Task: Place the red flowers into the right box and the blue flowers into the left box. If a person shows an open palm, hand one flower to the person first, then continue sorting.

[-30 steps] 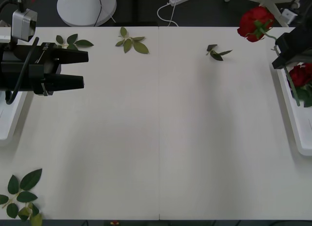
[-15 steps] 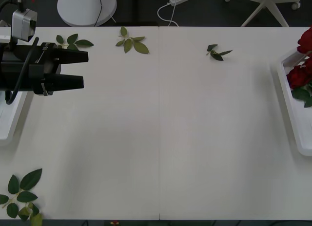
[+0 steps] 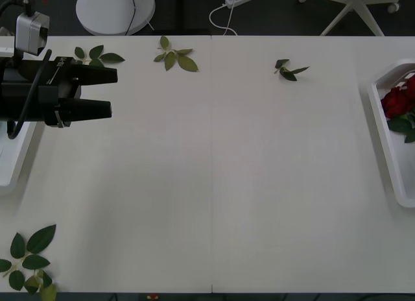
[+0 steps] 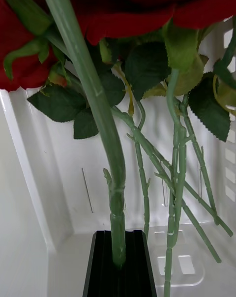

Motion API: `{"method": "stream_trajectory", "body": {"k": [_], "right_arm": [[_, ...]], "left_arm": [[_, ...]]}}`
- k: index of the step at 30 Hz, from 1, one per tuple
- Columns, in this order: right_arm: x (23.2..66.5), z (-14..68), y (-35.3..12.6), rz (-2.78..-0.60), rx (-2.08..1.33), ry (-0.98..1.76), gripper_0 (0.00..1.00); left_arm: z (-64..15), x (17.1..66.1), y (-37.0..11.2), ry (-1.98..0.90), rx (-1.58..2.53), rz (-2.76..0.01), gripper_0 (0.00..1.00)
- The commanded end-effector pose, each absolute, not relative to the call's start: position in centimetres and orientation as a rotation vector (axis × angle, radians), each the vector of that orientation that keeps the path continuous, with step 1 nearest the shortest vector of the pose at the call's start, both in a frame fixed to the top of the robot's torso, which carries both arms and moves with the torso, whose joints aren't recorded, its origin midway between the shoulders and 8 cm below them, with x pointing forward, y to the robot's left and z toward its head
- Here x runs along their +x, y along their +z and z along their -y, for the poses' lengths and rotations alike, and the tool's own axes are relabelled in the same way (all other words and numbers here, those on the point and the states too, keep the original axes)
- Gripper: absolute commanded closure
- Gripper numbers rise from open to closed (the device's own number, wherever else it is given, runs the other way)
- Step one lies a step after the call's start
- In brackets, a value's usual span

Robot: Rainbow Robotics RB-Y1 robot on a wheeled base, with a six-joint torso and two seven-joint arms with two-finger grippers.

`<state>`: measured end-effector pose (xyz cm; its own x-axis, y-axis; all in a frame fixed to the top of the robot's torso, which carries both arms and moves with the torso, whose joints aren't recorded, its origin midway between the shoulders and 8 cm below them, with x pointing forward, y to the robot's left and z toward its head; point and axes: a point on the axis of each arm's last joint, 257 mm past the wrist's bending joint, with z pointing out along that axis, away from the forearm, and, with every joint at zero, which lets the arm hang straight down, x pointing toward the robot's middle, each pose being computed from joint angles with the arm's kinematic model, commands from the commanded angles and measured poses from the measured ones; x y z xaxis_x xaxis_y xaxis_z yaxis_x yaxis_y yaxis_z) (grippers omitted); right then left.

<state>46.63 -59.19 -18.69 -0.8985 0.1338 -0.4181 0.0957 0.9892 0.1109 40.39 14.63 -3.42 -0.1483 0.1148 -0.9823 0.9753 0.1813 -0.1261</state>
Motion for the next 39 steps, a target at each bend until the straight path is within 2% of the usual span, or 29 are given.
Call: {"method": "stream_trajectory", "body": {"k": [1,6,14,16,18,19,21,27,33,39], "right_arm": [[47.2,58.1,-22.0,-2.681,0.210,0.154,1.00],[47.9,58.2,-25.4,-2.660,0.264,0.116,1.00],[48.5,58.4,-26.2,-2.637,0.297,0.103,1.00],[48.7,58.6,-26.1,-2.630,0.296,0.093,0.91],[48.9,58.9,-25.8,-2.621,0.298,0.083,0.65],[48.9,59.0,-25.6,-2.617,0.298,0.082,0.60],[49.1,59.3,-24.9,-2.609,0.296,0.075,0.44],[49.5,59.7,-20.7,-2.588,0.251,0.088,0.15],[49.7,59.1,-13.6,-2.562,0.044,0.063,0.06],[50.0,55.9,-8.1,-2.511,-0.244,0.057,0.02]], "left_arm": [[-14.4,40.0,-3.5,-1.164,1.064,-1.519,0.00],[-14.4,40.0,-3.5,-1.164,1.064,-1.519,0.00],[-14.4,40.0,-3.5,-1.164,1.064,-1.519,0.00],[-14.4,40.0,-3.5,-1.164,1.064,-1.519,0.00],[-14.4,40.0,-3.5,-1.164,1.064,-1.519,0.00],[-14.4,40.0,-3.5,-1.164,1.064,-1.519,0.00],[-14.4,40.0,-3.5,-1.164,1.064,-1.519,0.00],[-14.4,40.0,-3.5,-1.164,1.064,-1.519,0.00],[-14.4,40.0,-3.5,-1.164,1.064,-1.519,0.00],[-14.4,40.0,-3.5,-1.164,1.064,-1.519,0.00]]}}
